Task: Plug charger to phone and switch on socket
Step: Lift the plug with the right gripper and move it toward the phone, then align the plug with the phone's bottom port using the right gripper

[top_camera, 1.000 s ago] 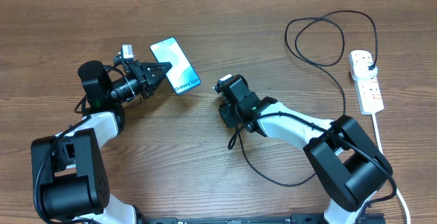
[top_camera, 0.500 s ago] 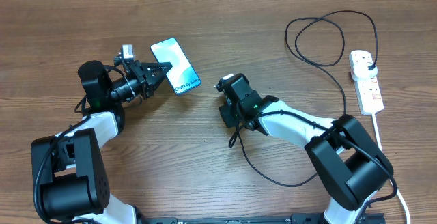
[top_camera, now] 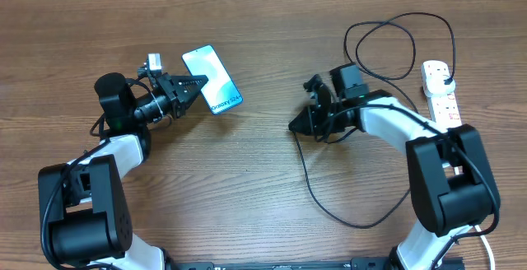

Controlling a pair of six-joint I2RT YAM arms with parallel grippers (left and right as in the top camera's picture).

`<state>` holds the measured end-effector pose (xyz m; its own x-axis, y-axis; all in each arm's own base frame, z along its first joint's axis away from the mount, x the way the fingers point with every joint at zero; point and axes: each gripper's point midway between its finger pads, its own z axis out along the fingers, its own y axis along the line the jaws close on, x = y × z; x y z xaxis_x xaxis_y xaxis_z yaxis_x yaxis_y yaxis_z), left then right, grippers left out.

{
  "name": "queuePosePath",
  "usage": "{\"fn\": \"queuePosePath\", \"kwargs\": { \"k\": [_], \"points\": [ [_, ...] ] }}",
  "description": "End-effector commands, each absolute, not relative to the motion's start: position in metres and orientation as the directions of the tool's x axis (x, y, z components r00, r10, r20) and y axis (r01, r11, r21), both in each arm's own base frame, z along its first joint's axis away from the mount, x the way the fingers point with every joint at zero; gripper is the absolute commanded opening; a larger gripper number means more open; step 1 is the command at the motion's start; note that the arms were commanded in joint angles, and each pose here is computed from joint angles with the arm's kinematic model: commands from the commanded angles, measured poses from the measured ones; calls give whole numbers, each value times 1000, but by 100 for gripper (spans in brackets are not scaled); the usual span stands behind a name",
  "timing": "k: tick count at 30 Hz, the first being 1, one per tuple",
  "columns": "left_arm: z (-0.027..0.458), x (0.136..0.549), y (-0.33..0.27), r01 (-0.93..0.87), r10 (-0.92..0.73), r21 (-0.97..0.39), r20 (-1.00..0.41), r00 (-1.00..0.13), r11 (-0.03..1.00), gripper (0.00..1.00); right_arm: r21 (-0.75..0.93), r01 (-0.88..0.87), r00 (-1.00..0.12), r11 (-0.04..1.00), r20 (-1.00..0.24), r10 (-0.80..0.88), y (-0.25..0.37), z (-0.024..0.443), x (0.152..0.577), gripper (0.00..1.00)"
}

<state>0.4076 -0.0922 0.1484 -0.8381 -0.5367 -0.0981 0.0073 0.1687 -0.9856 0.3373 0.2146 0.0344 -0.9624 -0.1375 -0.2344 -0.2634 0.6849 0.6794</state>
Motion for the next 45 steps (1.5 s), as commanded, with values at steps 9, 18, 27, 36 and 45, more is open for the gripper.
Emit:
{"fn": "queuePosePath", "kwargs": {
  "k": [9,18,27,36,45],
  "points": [
    [159,399,-142,110,-422,-976,-182,-888,189,5,929,-300,-937,215,-244,-252,263,106,294,4],
    [158,398,-153,79,-420,-980,-149,-895,181,4,939,-339,-904,66,-305,-299,274,126,278,4],
    [162,409,-148,2,-491,-990,-73,-868,143,4,933,-357,-886,-45,-353,-302,275,143,273,4],
    [176,407,-151,10,-474,-996,-53,-879,93,5,918,-387,-869,-89,-395,-298,276,150,274,4],
    [180,387,-168,33,-360,-997,-58,-931,76,5,905,-410,-849,-113,-424,-316,284,152,269,4]
  ]
}}
